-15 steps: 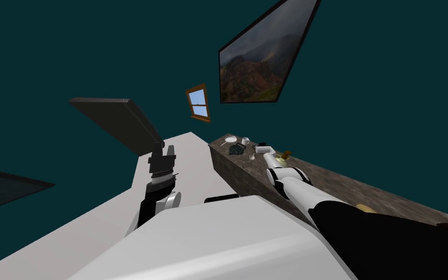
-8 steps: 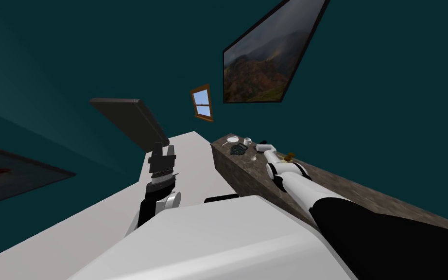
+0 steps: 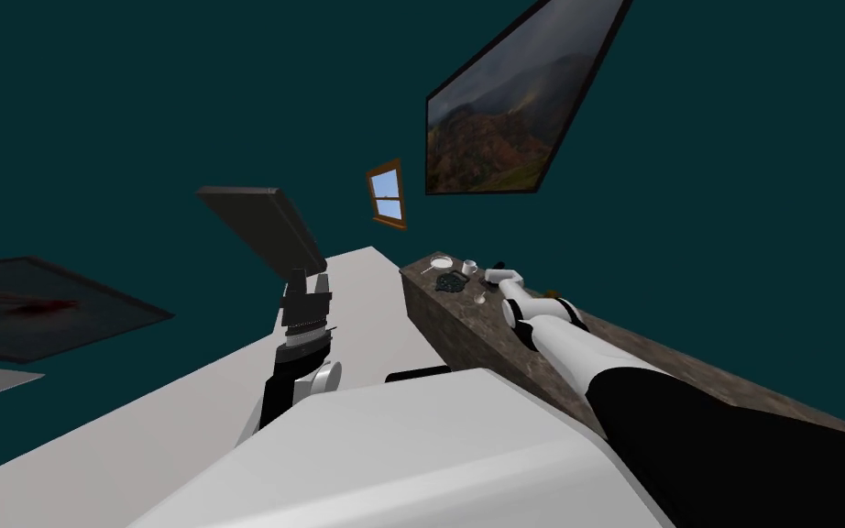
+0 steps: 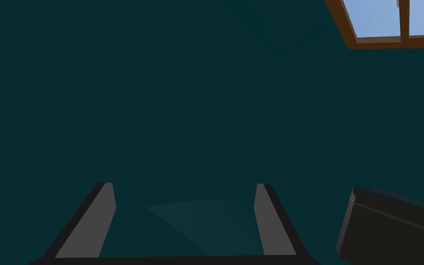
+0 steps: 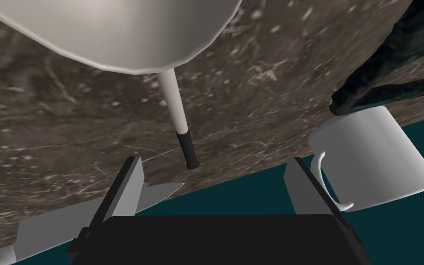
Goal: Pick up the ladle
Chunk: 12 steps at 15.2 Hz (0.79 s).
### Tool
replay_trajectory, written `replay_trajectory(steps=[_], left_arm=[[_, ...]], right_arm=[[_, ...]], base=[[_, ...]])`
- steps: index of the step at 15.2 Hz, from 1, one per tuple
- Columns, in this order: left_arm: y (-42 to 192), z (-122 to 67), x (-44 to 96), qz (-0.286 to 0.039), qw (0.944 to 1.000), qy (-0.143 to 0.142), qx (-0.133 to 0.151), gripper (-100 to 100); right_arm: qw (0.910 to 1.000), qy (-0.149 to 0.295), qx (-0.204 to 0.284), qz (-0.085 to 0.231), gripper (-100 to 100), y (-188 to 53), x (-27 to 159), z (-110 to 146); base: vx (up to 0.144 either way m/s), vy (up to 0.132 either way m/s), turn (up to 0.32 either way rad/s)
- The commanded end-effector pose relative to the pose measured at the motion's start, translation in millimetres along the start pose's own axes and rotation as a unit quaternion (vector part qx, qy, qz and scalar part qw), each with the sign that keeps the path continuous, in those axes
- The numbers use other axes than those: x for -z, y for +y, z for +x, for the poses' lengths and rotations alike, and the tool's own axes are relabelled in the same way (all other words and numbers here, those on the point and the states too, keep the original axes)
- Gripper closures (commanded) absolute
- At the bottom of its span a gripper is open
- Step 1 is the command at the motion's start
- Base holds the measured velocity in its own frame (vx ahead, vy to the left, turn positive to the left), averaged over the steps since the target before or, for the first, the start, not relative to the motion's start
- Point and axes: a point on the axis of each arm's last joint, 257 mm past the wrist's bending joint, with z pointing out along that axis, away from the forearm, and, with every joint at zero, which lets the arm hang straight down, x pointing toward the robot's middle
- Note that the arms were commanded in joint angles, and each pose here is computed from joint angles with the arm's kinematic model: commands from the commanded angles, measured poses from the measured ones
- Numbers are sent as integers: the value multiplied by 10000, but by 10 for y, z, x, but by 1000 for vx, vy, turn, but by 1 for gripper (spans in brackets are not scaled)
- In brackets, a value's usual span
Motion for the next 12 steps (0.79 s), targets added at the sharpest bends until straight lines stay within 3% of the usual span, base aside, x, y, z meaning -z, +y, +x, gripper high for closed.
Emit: replay_trajectory(steps=[1,12], left_arm=[[0,0,0,0,10000,0,0,0],[0,0,0,0,10000,0,0,0]], right_arm=[[9995,239,43,182,-100,-71,38,48],[9941,898,98,598,-100,-268,151,247]], base=[[-33,-39,148],[-25,-38,80]])
